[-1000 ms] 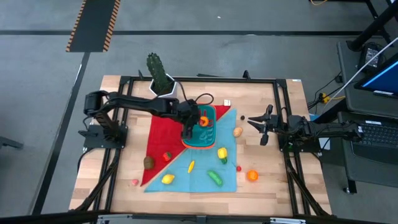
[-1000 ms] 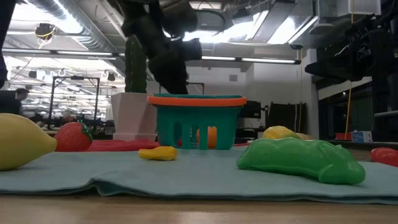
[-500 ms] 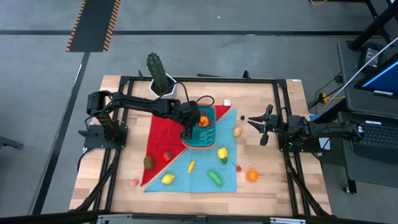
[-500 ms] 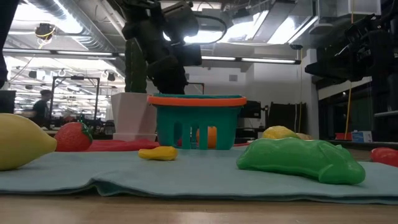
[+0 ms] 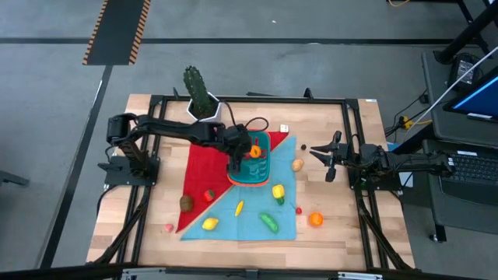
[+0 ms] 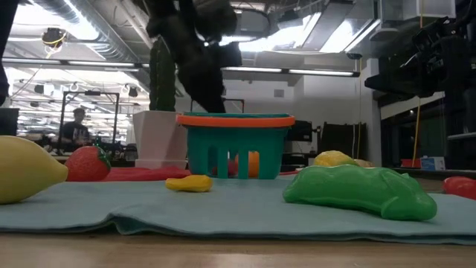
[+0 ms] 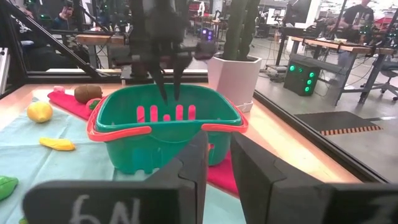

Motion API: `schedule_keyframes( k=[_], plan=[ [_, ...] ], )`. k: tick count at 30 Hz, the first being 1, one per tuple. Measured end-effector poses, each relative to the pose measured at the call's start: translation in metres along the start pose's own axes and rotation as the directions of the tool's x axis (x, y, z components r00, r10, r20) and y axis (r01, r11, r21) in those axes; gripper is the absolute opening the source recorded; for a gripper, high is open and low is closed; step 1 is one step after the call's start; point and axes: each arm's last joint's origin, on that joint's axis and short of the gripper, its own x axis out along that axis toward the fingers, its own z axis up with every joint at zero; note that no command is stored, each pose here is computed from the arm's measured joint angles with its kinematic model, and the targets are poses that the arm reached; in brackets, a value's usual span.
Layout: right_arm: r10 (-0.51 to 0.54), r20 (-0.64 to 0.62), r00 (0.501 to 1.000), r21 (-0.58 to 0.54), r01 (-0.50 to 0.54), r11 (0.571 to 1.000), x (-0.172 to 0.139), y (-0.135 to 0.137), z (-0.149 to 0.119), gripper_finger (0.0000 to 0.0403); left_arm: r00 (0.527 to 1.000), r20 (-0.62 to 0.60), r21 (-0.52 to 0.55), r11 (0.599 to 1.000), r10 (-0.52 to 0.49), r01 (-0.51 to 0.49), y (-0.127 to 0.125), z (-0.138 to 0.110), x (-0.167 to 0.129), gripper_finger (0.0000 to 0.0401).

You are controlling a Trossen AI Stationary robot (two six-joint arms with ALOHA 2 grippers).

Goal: Pick and placing Produce into tupperware
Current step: Put the strawberry into the basket

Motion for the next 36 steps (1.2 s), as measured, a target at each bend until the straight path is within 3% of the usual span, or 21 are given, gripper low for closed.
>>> schedule_keyframes(
  k=[8,13,19,26,36],
  plan=[
    [0.0,-0.007,1.0,-0.002,0.0,1.0,0.001,0.0,-0.001,0.0073,1.0,0.018,0.013,1.0,-0.023,0.023,-0.013,0.003,-0.039,0.0054],
    [0.001,-0.02,1.0,-0.005,-0.001,1.0,0.001,0.0,-0.002,0.0073,1.0,0.016,-0.019,1.0,-0.021,0.021,-0.024,-0.012,-0.057,0.0039],
    [0.001,-0.033,0.999,-0.009,-0.002,1.0,0.002,0.001,-0.003,0.0073,0.998,0.04,-0.084,0.996,0.044,-0.04,-0.042,-0.04,-0.065,0.0025],
    [0.001,-0.036,0.999,-0.009,-0.002,1.0,0.002,0.001,-0.003,0.0073,0.985,0.173,-0.168,0.986,0.03,-0.001,-0.064,-0.061,-0.074,0.0012],
    [0.002,-0.036,0.999,-0.006,-0.002,1.0,0.002,0.001,-0.003,0.0073,0.992,0.124,-0.147,0.989,0.009,0.009,-0.083,-0.086,-0.067,0.0004]
  ],
)
